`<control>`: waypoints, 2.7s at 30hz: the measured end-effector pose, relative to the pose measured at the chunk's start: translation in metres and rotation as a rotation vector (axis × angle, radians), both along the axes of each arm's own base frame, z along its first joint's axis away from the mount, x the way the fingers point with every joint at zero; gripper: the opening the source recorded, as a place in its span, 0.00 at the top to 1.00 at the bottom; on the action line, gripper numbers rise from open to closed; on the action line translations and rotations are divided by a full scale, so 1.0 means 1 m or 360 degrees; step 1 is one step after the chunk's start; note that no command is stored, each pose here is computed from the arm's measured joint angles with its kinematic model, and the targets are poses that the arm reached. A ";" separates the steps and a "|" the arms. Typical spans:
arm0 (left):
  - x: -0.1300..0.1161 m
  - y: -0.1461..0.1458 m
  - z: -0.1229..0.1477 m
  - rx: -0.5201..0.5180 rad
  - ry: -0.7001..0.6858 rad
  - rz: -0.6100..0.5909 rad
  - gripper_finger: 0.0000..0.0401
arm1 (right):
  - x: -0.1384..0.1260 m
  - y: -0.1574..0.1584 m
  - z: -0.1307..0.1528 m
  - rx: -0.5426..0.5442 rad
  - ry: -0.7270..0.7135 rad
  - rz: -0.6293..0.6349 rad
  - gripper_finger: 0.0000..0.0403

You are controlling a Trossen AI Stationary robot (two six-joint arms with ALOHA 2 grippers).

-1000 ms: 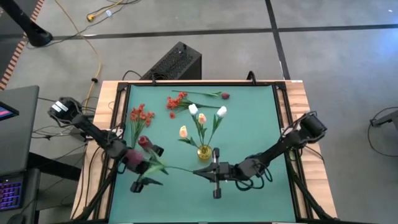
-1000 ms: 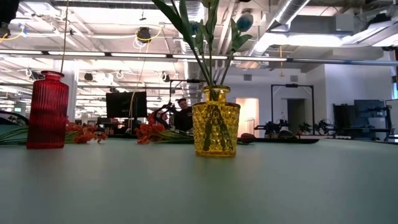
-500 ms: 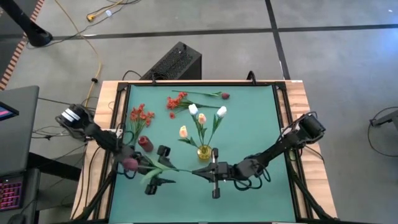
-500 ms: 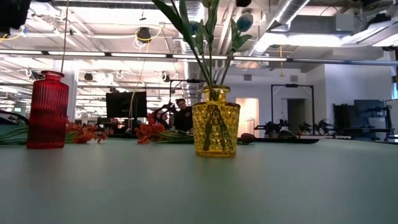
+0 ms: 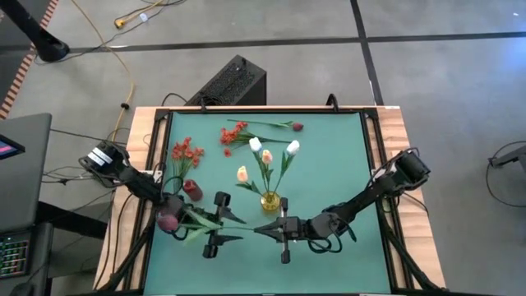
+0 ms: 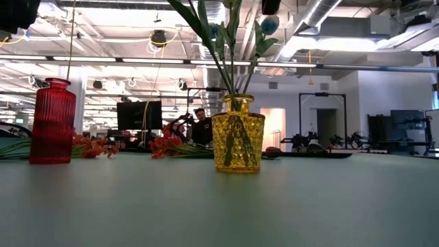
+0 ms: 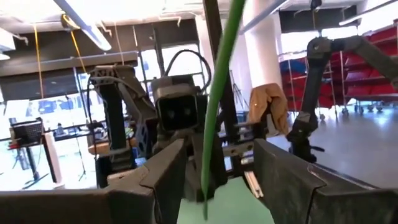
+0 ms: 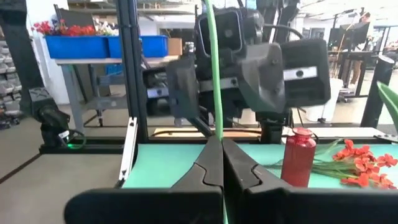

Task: Sort flowers into vase by color
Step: Put the bottom red flower into the red vase

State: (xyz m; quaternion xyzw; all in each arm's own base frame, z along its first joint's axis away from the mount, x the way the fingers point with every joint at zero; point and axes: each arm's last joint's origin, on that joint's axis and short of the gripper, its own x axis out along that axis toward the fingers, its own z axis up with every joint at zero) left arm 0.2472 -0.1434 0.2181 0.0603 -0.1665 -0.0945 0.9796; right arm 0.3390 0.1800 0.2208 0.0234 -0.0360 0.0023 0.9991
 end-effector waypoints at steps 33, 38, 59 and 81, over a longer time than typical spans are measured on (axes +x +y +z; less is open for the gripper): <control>-0.002 -0.001 0.003 0.0073 -0.0080 -0.0046 0.99 | 0.002 -0.003 0.000 -0.0015 0.0003 0.0024 0.86; -0.001 0.000 0.003 0.0044 -0.0065 0.0002 1.00 | 0.004 -0.008 -0.001 -0.0025 0.0005 0.0001 0.73; -0.045 0.023 0.047 -0.0202 0.0387 0.0083 1.00 | -0.017 -0.008 0.014 -0.0173 0.0335 0.0040 0.32; -0.125 0.078 0.043 -0.0491 0.1067 0.0388 1.00 | -0.025 -0.012 0.011 -0.0063 0.0543 0.0021 0.31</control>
